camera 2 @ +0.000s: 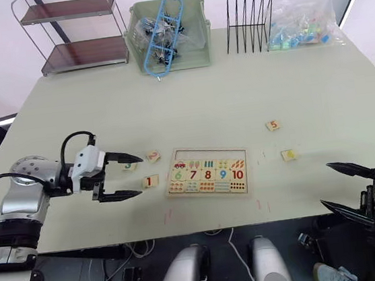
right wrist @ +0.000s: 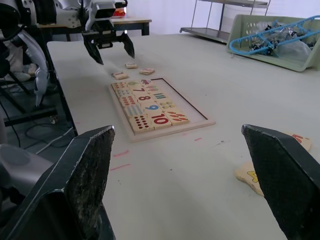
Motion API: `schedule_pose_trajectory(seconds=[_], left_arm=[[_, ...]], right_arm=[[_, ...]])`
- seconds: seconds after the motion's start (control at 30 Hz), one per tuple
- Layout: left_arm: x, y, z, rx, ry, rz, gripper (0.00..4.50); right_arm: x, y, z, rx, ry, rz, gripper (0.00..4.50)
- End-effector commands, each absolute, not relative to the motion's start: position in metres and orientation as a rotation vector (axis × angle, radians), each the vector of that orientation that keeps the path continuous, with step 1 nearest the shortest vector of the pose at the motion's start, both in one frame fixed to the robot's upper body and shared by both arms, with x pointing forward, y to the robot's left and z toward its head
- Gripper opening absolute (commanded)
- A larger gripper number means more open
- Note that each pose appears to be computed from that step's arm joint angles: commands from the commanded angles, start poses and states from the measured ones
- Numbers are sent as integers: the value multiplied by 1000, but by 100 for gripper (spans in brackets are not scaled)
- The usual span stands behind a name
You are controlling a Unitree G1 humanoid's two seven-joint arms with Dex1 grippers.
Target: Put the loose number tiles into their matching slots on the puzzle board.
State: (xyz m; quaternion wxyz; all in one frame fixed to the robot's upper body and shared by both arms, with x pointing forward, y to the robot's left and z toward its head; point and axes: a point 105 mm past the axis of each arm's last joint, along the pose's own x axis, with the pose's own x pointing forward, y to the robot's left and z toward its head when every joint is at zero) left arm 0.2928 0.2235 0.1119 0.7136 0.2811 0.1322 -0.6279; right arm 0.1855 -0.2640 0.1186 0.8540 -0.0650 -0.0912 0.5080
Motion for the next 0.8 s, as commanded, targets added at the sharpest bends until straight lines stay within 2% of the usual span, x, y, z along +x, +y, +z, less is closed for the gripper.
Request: schedule_pose_trajectory(seconds=[0.03, 0.4, 0.73, 0.77, 0.8], left_arm=[[295, 223, 111, 678, 323, -1415, 450], [294, 219, 96, 683, 393, -1414, 450], [294, 218, 89, 665, 416, -1400, 450], [294, 218, 89, 663, 417, -1398, 400], [294, 217, 88, 663, 417, -1396, 384]], right_arm=[[184, -265, 126, -182, -224, 1068, 427], [189, -251, 137, -202, -251, 1107, 427], [189, -252, 133, -232, -242, 1132, 427], [189, -252, 132, -237, -241, 1136, 450], [189, -252, 132, -241, -242, 1138, 450]])
